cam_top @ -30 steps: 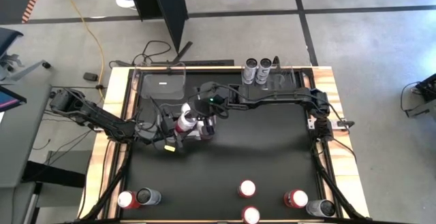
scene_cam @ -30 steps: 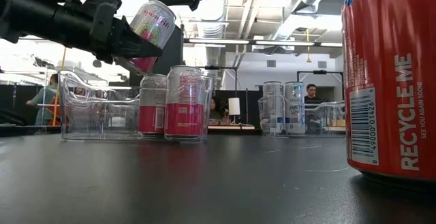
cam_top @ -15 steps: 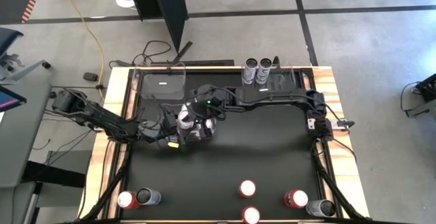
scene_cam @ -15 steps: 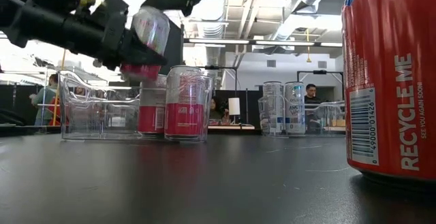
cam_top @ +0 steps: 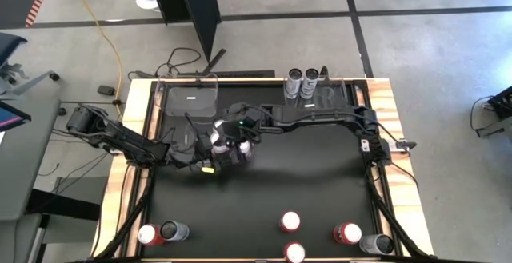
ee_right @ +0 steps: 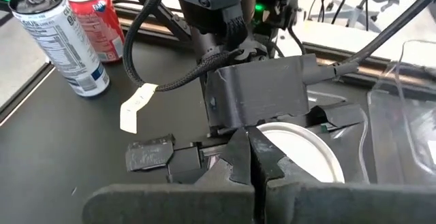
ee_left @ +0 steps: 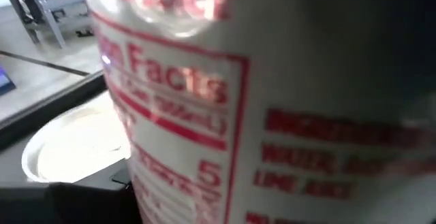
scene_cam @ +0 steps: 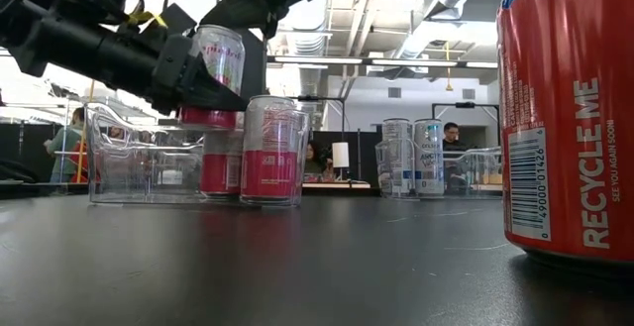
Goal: Sort soda cans
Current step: Put the pink-white soda can into the bottom transparent bin
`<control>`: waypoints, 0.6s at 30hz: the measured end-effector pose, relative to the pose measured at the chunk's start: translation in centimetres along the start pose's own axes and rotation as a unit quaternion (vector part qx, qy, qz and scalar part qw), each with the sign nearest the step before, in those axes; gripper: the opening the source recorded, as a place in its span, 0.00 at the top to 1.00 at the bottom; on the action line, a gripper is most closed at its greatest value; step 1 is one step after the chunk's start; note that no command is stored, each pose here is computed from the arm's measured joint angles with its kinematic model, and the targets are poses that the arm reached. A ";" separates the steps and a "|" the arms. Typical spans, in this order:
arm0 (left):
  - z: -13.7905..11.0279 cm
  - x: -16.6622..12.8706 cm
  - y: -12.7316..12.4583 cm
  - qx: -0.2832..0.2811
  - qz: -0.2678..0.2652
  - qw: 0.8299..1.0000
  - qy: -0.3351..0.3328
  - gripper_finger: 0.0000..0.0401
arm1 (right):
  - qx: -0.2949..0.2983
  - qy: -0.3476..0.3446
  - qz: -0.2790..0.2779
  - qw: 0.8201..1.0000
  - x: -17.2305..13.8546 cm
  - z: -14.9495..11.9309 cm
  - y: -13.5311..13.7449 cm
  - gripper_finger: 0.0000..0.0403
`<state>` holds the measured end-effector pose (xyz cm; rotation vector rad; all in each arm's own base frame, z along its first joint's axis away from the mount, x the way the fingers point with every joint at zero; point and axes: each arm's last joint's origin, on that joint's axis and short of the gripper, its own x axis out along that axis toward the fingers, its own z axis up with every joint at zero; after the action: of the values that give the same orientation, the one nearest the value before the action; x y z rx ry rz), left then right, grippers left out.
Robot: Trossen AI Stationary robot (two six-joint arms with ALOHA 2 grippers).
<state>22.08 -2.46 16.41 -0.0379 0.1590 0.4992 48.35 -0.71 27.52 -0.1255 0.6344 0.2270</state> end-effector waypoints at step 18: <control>-0.3 0.3 0.2 -0.021 -0.025 0.999 0.021 0.20 | 0.030 0.017 0.008 0.999 0.1 -0.5 0.0 1.00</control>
<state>22.16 -2.14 16.04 -0.0935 0.1881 0.4523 48.21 -0.78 27.08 -0.0660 0.6754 0.2218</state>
